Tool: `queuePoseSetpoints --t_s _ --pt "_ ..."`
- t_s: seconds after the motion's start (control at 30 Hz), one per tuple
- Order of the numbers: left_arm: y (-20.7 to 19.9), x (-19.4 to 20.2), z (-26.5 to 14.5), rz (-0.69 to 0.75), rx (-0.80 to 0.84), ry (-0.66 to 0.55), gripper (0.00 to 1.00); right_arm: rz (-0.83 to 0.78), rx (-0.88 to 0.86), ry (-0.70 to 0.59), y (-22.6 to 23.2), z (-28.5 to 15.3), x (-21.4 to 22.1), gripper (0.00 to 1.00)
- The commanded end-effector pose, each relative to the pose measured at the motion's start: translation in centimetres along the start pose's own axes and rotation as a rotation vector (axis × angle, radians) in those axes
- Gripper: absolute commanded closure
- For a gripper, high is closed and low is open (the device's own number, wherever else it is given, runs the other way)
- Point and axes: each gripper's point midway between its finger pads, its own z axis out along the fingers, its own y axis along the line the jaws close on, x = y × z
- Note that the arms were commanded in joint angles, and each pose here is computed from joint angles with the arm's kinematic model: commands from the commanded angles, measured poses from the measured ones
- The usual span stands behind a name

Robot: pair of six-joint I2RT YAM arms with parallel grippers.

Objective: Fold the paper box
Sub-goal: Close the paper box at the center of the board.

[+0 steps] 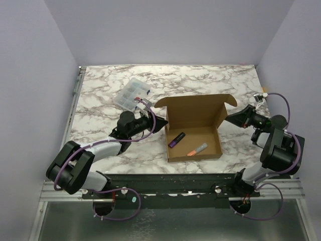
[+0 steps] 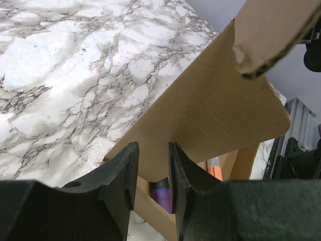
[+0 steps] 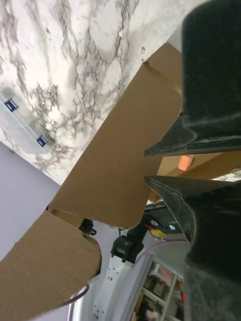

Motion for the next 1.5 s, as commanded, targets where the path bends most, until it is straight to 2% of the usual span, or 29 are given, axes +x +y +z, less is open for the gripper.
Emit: queuePoseSetpoints --t_s 0.0,0.27,0.5,0.67,0.8,1.03,1.17,1.3,1.4,1.47 --pt "-0.7 -0.9 -0.4 0.006 0.031 -0.030 0.64 -0.220 -0.117 0.220 1.6 0.5 3.1 0.74" --pt "-0.7 -0.6 -0.6 -0.008 0.025 -0.028 0.64 -0.220 -0.175 0.266 2.5 1.3 5.1 0.75" --pt "-0.9 -0.7 -0.7 -0.015 0.029 -0.033 0.64 -0.156 -0.169 0.229 0.6 2.0 4.8 0.75" --pt "-1.5 -1.1 -1.8 -0.018 0.030 -0.055 0.64 -0.251 -0.211 0.317 1.5 0.7 6.6 0.74" --pt "-1.9 -1.2 -2.7 -0.068 0.018 -0.057 0.63 -0.289 -0.199 0.317 1.7 0.1 6.6 0.73" --pt "-3.0 -1.1 -5.1 -0.183 -0.018 -0.044 0.63 -0.244 -0.204 0.315 1.0 0.1 7.3 0.73" --pt "-4.0 -5.6 -6.5 -0.128 -0.077 -0.093 0.60 -0.236 -0.204 0.314 0.9 0.1 7.3 0.73" --pt "-6.4 -15.4 -6.6 0.013 -0.110 -0.191 0.45 -0.225 -0.205 0.312 0.7 0.1 7.4 0.73" --pt "-7.2 -19.3 -4.0 0.080 -0.091 -0.145 0.43 -0.220 -0.205 0.313 0.6 0.1 7.4 0.73" --pt "-6.5 -20.1 -1.4 0.104 -0.091 -0.074 0.42 -0.216 -0.205 0.313 0.5 0.1 7.3 0.73"
